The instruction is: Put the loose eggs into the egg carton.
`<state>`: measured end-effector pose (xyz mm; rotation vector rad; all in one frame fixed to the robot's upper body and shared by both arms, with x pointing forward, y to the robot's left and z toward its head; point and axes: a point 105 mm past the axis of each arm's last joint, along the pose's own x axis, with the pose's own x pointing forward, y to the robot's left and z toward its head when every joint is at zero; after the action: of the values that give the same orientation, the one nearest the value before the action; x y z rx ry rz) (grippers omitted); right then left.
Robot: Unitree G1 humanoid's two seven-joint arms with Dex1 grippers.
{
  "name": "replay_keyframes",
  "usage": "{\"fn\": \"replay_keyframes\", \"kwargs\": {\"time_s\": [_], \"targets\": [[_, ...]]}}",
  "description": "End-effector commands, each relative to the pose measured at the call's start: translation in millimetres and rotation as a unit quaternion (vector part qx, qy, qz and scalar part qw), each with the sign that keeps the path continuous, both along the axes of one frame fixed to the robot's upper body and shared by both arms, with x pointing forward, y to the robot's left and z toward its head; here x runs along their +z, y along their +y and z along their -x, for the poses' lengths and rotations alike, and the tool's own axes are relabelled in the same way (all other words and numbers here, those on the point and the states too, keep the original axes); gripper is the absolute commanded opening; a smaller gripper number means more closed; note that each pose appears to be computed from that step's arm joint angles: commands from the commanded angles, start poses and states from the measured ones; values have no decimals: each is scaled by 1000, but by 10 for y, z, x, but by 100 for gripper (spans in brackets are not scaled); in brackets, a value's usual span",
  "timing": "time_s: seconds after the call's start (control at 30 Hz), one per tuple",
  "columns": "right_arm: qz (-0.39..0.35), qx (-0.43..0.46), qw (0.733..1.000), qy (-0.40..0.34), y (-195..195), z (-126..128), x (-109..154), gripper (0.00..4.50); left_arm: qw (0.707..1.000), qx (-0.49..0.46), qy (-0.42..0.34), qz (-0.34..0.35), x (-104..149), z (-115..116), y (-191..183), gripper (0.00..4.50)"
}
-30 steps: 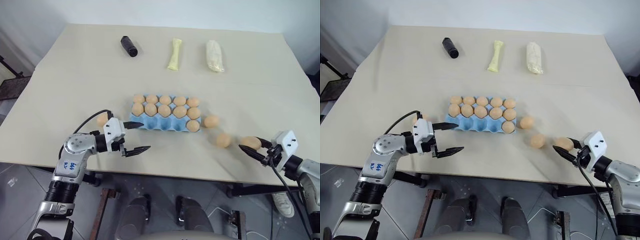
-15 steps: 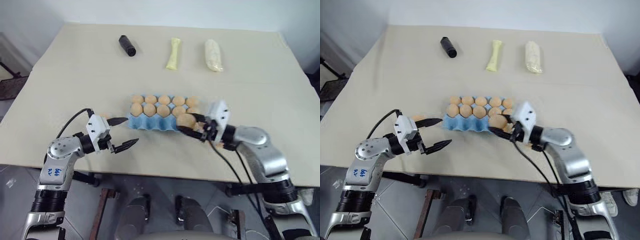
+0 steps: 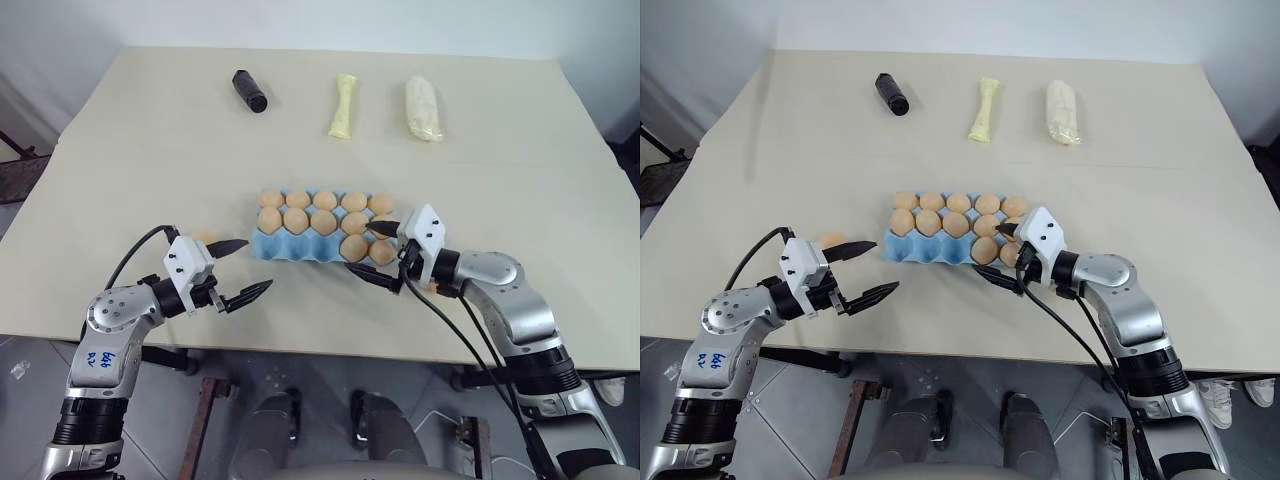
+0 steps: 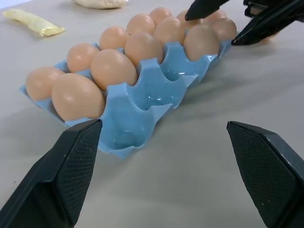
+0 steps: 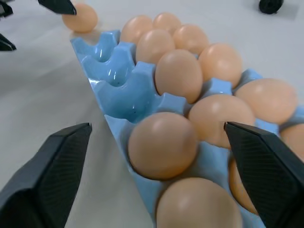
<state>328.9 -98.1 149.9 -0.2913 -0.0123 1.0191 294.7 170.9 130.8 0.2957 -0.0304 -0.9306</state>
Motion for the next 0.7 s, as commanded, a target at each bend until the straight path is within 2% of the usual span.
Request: {"fn": "replay_keyframes", "kwargs": {"time_s": [0.03,0.13,0.27,0.33,0.53,0.7], "targets": [[-31,1,999,-34,-119,130,277,448,1000,-15,-22,8,130,16,-49,450],[-47,-26,998,-40,-404,264,306,448,999,-29,-22,9,132,-1,-110,450],[-39,-131,990,-28,-1077,534,107,448,998,-60,-14,1,71,-42,-267,450],[-25,-164,986,-22,-1280,681,26,448,997,-75,-8,3,61,-40,-306,450],[-23,-214,976,-5,-1489,866,-130,448,993,-115,8,-1,-2,-54,-400,450],[-20,-201,979,25,-1448,920,-275,448,991,-133,3,-7,-2,-100,-450,450]]}}
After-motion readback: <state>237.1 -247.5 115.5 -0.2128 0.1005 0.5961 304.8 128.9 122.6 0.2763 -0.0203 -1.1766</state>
